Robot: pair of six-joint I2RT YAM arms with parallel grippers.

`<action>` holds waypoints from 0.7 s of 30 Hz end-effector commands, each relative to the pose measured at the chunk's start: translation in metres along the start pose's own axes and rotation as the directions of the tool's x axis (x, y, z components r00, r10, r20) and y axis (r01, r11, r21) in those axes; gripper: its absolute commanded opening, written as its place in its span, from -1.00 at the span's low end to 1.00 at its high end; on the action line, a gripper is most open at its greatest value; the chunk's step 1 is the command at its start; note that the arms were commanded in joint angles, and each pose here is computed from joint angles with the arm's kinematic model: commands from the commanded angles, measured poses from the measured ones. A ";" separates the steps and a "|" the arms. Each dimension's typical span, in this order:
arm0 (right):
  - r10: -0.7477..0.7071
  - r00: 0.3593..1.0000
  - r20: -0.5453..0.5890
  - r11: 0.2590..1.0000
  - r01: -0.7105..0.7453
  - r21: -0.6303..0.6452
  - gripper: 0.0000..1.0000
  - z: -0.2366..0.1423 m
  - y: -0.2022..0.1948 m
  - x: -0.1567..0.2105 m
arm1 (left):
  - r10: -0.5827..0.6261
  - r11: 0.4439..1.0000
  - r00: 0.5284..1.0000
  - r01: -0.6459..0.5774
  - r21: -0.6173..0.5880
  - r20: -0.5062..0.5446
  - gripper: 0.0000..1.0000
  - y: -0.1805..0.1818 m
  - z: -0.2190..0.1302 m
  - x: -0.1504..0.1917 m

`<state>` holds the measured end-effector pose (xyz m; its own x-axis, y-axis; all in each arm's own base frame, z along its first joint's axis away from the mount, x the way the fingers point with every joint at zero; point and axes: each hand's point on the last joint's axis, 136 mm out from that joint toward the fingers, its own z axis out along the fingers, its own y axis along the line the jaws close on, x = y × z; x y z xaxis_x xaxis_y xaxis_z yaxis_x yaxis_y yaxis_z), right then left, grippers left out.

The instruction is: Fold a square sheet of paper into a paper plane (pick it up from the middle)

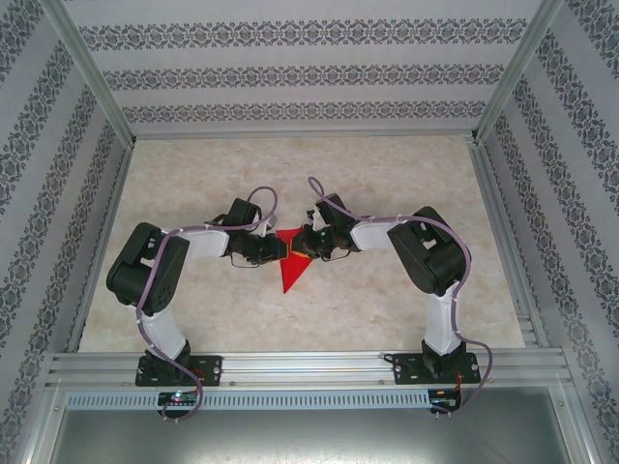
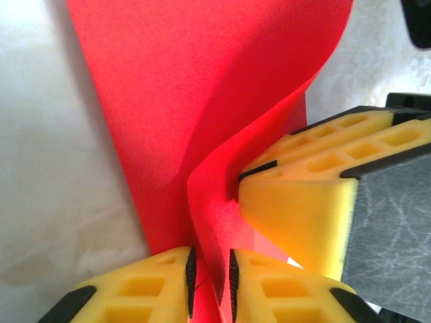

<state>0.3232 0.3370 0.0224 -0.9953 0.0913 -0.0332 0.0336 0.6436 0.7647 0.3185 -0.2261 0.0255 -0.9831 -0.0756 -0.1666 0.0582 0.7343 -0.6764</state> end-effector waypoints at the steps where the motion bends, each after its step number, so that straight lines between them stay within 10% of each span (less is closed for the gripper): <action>1: -0.016 1.000 0.004 1.000 0.016 -0.023 -0.69 -0.010 0.011 0.002 | 0.002 0.999 1.000 -0.002 0.037 0.008 -0.60 -0.003 0.002 -0.006; 21: -0.070 0.995 0.066 0.995 0.065 0.069 -0.50 -0.028 -0.001 0.007 | 0.025 0.999 0.998 -0.027 0.020 0.058 -0.99 -0.007 -0.011 -0.008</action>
<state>0.3171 0.3218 0.0475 -0.9879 0.1013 -0.1179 -0.0199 0.6697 0.7423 0.3186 -0.2268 0.0269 -0.9819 -0.0852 -0.1692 0.0550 0.7267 -0.6848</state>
